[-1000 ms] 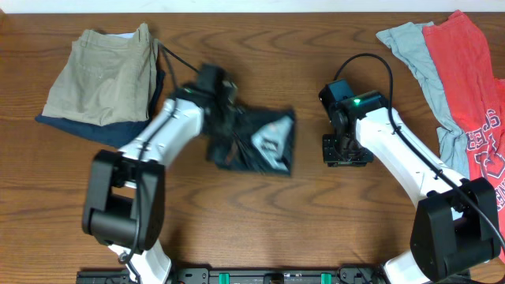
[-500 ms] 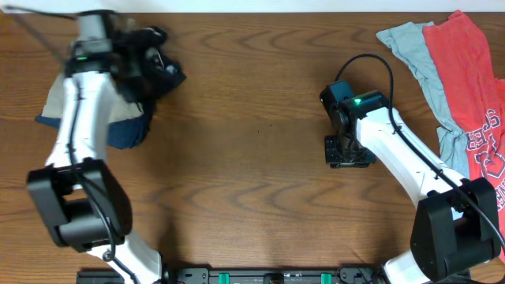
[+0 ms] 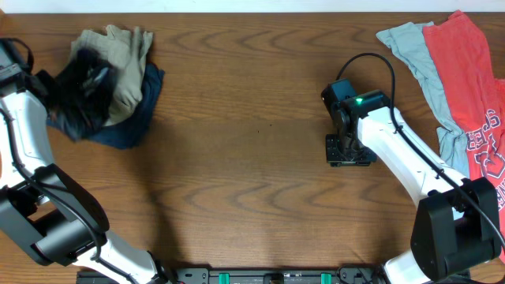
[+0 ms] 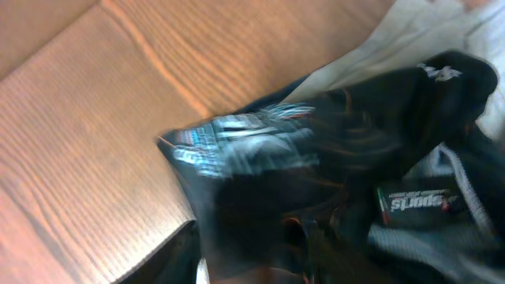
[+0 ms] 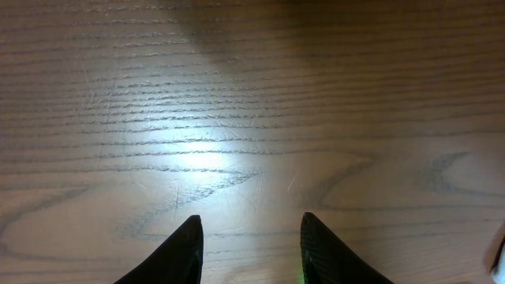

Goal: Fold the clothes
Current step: 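Carry the folded jersey with the left gripper onto the top-left clothes pile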

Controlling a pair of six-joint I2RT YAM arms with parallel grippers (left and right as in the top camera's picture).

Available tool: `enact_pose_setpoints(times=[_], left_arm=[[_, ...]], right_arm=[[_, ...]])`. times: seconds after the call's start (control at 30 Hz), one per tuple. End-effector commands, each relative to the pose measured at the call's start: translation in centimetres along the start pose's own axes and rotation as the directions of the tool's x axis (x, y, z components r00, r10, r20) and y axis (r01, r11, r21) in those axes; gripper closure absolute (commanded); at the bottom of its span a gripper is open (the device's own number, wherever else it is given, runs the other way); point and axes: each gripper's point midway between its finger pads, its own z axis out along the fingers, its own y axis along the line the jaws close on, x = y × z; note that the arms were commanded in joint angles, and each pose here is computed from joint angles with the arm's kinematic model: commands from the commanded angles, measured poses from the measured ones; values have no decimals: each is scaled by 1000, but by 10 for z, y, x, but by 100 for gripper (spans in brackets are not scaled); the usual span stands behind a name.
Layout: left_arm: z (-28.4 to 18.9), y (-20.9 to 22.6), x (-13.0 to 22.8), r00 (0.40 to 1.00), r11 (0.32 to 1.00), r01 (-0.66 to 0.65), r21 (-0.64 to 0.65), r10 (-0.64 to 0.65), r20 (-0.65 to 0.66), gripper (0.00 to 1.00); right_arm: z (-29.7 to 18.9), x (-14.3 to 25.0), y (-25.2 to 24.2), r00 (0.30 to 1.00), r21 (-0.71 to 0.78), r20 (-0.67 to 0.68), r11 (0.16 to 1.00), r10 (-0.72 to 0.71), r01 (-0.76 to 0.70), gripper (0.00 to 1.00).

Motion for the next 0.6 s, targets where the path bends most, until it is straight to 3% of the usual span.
enact_pose_setpoints(times=[0.0,0.1,0.17,0.43,0.57], left_arm=[[2,-4,9,999,1000,13,28,-12,-38,41],[2,-4,10,999,1000,12,29,-11,-45,26],[2,-8,13,998,999,8,50,-5,-55,22],[-6,-44,27,992,970,11,244,20,-122,22],[-10,-60,41,985,960,-6,278,53,-163,21]], right_arm=[[-7,-6,-5,1000,5,31,1000,0,0,61],[-7,-7,-5,1000,5,31,1000,0,-1,61],[-7,-7,-5,999,5,32,1000,-3,2,61],[-7,-9,-4,999,1,40,1000,-1,1,59],[-7,-10,-3,999,-1,47,1000,0,0,58]])
